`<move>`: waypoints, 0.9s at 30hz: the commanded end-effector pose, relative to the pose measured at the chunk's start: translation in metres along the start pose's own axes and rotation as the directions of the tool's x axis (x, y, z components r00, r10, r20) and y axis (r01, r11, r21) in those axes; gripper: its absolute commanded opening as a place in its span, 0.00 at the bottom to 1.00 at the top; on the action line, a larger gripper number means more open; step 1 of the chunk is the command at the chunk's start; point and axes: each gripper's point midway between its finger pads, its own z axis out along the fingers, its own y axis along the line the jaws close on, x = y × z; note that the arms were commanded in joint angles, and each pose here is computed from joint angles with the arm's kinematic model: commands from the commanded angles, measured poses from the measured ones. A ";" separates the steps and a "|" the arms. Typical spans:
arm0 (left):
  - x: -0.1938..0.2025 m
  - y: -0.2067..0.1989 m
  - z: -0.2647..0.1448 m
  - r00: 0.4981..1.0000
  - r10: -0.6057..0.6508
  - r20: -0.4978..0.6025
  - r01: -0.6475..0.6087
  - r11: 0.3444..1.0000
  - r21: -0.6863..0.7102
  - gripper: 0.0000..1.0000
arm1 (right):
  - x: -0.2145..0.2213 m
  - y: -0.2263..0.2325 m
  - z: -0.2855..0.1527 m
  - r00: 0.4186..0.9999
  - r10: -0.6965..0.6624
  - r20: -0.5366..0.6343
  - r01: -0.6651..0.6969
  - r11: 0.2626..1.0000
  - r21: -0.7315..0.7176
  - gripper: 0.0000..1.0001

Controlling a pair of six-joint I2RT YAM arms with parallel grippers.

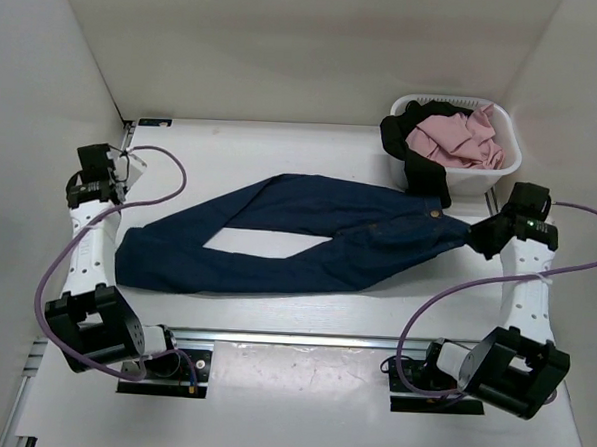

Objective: Fold and stack the trousers
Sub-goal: Flatten the trousers out

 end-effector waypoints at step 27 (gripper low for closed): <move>-0.070 -0.119 0.115 0.890 -0.400 -0.216 0.450 0.704 0.549 0.62 | 0.057 -0.108 0.021 0.996 -0.010 -0.089 0.034 0.961 0.275 0.00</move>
